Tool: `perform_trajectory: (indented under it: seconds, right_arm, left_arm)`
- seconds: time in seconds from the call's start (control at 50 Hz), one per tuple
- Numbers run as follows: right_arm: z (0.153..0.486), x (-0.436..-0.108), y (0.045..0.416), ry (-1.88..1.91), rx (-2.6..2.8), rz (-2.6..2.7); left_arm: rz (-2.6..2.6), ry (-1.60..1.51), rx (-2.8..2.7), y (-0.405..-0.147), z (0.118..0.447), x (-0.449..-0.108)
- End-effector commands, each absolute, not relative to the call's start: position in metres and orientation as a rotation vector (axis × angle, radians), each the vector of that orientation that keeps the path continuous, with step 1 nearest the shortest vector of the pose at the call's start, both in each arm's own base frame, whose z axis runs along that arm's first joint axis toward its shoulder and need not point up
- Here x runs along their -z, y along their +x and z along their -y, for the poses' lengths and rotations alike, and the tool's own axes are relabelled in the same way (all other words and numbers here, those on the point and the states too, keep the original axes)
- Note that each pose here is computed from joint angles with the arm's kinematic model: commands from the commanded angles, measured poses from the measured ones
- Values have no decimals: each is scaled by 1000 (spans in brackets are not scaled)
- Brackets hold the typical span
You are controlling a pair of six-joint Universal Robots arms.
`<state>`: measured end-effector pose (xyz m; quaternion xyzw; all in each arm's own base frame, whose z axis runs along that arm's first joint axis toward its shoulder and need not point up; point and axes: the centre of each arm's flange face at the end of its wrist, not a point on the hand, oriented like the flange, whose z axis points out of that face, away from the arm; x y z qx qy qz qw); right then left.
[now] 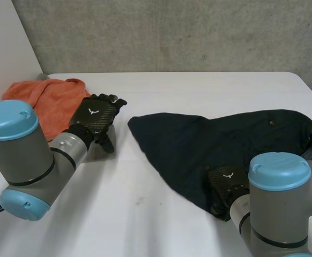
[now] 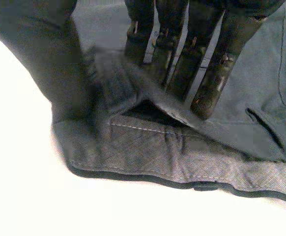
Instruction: Fold the laundry.
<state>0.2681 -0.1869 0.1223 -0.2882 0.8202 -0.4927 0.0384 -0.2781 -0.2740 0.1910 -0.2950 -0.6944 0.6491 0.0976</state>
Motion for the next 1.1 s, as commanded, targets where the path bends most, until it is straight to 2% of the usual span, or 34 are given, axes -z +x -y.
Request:
perform_trajectory:
  seconds: [0.02,0.1,0.12,0.26,0.4,0.7,0.84,0.92,0.94,1.0,1.02,1.06,1.08,1.1]
  right_arm:
    - [191,-129,265,-904,1538,-2516]
    - [191,-148,265,-957,1613,-2473]
    - [191,-165,264,-999,1680,-2433]
    - [186,-228,262,-1048,1913,-2281]
    - [174,-268,259,-1024,1987,-2200]
    - [159,-298,249,-977,2066,-2127]
    - [160,-302,246,-978,2093,-2125]
    - [169,-306,242,-971,2131,-2136]
    - [173,-308,239,-966,2148,-2147]
    - [187,-313,230,-965,2209,-2180]
    - [189,-314,229,-970,2221,-2177]
    - [195,-323,228,-977,2265,-2147]
    - [195,-325,229,-979,2275,-2134]
    - [196,-329,230,-977,2286,-2116]
  left_arm:
    - [2049,-879,-1922,-279,274,-191]
    - [2051,-889,-1911,-281,277,-186]
    - [2056,-894,-1903,-282,278,-183]
    - [2100,-910,-1850,-288,292,-158]
    - [2094,-926,-1818,-302,297,-143]
    - [2006,-1017,-1755,-350,282,-116]
    - [1998,-970,-1841,-352,290,-128]
    - [1942,-888,-1983,-343,287,-177]
    - [1897,-867,-2032,-338,279,-200]
    - [1807,-834,-2117,-331,267,-235]
    - [1727,-809,-2180,-327,256,-263]
    - [1655,-782,-2243,-321,246,-289]
    - [1572,-749,-2306,-313,235,-318]
    - [1539,-733,-2332,-309,230,-330]
